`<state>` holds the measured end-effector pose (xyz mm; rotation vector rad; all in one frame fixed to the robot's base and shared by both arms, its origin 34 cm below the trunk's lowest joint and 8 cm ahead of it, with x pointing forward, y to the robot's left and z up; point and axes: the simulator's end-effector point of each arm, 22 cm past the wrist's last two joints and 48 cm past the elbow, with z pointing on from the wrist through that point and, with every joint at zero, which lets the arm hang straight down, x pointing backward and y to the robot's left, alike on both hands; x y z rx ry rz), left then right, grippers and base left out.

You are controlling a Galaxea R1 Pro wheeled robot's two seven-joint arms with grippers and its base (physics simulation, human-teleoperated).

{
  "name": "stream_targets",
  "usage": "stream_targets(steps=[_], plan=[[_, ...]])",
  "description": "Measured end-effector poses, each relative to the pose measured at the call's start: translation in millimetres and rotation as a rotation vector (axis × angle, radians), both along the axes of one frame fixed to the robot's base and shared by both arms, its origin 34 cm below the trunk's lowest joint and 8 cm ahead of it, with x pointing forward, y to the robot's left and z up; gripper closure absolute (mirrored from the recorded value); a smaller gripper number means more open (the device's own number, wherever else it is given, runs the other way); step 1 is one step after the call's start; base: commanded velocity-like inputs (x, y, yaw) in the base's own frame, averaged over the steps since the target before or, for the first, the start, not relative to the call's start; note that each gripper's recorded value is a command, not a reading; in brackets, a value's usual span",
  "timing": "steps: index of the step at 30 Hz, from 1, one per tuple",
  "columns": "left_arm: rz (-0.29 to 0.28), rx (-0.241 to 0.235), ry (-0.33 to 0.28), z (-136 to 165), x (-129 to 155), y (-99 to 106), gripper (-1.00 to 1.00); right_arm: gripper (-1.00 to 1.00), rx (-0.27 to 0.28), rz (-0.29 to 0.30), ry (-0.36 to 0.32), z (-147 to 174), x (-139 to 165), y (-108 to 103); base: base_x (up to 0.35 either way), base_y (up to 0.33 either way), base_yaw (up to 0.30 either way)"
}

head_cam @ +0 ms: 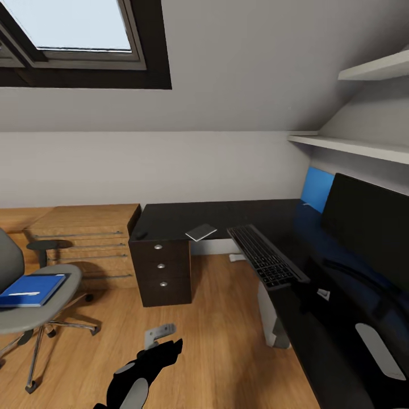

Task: In the bedroom, organize the workspace by keeping the computer under the desk, ensuring the monitor is on the desk, placing the keyboard on the desk next to the monitor, placing the mouse on the desk next to the keyboard, moving the folder from the swivel chair onto the desk next to the mouse, stacking the notebook on top of the folder with the pen on top of the notebook, and positioning the swivel chair next to the desk.

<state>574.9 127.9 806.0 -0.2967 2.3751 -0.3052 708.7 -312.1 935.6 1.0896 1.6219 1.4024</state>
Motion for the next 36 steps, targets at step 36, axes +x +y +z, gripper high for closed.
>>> stream_targets(steps=[36], plan=[[0.003,0.003,0.0,-0.8,0.4,2.7,-1.0,1.0,0.02,-0.003,0.04,-22.3,-4.2,3.7,-0.218,-0.177,0.0]])
